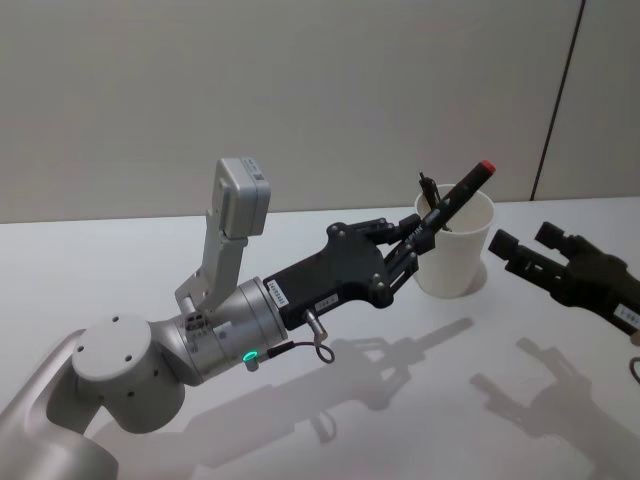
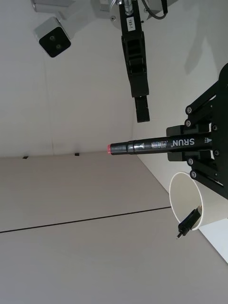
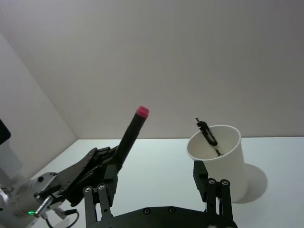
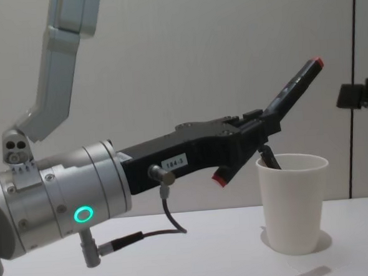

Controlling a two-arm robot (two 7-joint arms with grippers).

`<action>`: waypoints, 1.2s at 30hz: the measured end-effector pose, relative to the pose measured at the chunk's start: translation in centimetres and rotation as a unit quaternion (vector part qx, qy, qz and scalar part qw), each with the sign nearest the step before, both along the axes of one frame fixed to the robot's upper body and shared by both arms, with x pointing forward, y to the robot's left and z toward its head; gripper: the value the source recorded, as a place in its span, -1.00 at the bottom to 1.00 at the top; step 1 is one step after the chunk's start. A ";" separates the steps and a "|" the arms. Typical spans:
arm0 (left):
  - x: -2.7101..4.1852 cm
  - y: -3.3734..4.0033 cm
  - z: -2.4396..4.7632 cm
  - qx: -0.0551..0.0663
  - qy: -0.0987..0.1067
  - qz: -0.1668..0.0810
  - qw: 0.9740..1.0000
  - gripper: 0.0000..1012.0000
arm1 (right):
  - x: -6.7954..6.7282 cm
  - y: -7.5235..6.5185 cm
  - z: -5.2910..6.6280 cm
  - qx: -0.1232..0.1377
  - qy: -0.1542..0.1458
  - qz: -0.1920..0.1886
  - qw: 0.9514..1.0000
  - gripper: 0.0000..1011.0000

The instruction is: Place the pen into the pen holder.

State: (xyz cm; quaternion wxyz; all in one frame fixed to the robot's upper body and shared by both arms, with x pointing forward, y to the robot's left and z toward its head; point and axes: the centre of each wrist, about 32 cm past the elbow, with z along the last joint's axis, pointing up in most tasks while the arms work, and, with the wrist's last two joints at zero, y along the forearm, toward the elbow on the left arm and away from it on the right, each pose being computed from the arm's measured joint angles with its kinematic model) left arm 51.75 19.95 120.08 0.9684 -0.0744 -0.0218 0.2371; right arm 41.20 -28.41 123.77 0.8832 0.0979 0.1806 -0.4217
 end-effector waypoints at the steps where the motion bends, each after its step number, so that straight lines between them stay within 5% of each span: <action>1: 0.00 0.00 0.00 0.000 0.000 0.000 1.000 -0.64 | 0.0 0.0 0.0 0.000 0.000 0.000 1.000 0.98; 36: 0.00 0.01 0.01 0.000 0.000 0.000 1.000 -0.64 | 1.3 4.6 -0.6 0.093 0.029 -0.001 0.995 0.98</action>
